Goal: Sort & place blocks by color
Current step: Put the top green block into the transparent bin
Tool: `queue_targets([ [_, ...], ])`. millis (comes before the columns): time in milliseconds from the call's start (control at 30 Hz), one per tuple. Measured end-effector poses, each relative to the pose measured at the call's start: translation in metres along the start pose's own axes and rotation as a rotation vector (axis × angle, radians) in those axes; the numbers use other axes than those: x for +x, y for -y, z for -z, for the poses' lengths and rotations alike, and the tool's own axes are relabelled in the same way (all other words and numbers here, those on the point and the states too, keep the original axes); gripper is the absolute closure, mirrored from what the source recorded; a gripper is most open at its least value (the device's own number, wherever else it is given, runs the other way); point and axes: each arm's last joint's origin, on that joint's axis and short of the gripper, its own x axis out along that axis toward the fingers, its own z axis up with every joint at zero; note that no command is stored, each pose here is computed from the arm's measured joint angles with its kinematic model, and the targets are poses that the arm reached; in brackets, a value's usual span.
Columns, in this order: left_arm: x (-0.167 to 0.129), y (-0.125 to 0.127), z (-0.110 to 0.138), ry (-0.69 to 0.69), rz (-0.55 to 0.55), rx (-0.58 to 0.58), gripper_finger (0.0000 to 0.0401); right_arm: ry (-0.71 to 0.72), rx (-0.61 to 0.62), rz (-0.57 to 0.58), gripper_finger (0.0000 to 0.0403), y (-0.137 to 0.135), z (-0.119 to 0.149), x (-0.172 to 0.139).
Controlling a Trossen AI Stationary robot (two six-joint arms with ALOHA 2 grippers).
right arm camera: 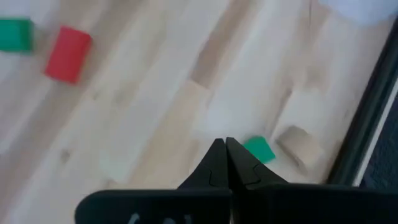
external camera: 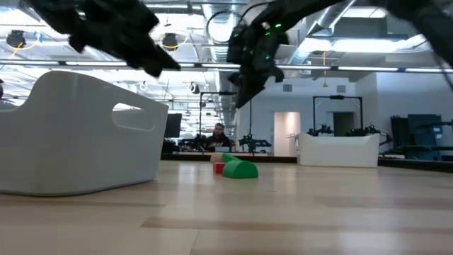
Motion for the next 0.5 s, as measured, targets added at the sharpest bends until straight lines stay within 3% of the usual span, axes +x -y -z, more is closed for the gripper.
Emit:
queue_targets([
  [233, 0.035, -0.054, -0.004, -0.109, 0.031, -0.048, 0.0382, 0.184, 0.036, 0.185, 0.0403, -0.067, 0.01, -0.019],
  [500, 0.105, -0.101, -0.004, -0.431, 0.085, 0.017, 0.0265, 0.336, 0.078, 0.356, 0.0397, -0.131, 0.005, -0.045],
])
